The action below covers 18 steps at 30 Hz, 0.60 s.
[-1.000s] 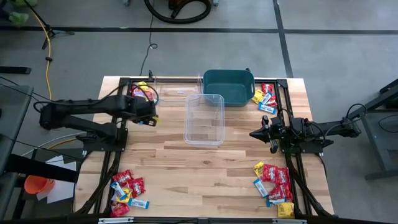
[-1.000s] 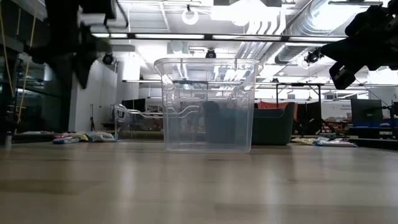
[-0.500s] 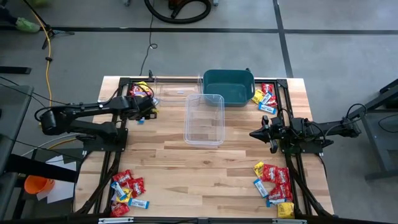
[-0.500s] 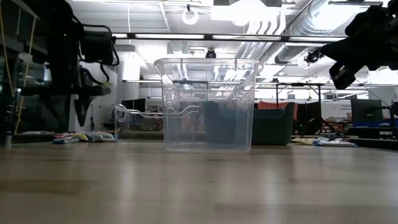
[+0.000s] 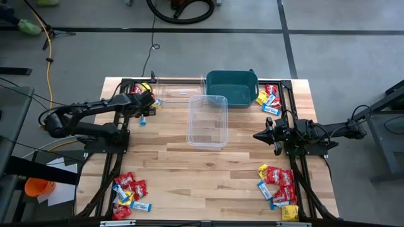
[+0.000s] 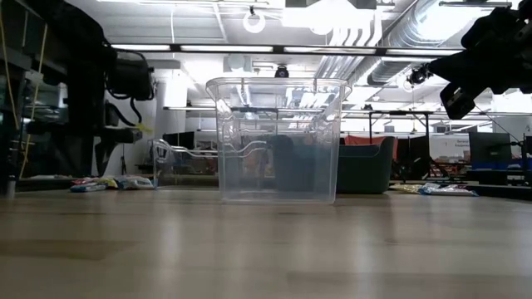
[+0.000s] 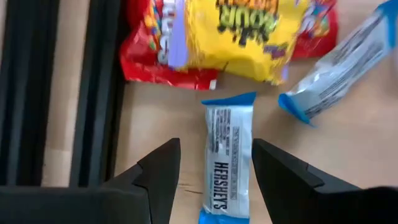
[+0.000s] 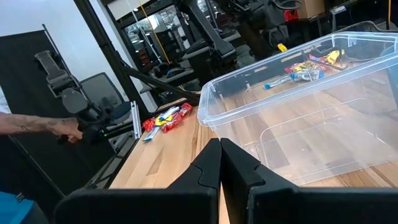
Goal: Sort candy
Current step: Put the white chocolate into the blue bin
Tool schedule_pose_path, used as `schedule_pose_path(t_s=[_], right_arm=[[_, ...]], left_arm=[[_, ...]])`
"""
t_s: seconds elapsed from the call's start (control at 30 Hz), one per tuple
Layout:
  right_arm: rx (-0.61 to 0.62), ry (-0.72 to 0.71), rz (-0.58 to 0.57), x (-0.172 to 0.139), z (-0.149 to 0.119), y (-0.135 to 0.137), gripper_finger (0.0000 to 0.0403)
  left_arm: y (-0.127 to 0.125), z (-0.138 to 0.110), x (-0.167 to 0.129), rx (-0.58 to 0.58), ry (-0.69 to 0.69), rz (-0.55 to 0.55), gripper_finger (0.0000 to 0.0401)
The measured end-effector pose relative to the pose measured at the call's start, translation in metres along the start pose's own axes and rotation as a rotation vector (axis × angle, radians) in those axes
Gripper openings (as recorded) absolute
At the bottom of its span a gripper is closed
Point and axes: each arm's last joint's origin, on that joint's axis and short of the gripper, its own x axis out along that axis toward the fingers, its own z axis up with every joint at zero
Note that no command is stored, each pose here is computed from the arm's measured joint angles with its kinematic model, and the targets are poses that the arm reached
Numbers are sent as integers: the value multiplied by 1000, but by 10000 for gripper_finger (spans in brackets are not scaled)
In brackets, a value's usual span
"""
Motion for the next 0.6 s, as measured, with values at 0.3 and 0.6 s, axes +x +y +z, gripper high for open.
schedule_pose_path(t_s=[0.3,0.6], right_arm=[[0,0,0,0,0,0,0],[0,0,0,0,0,0,0]], left_arm=[[-9,-2,18,57,55,50,188],[-12,-2,23,99,70,69,163]])
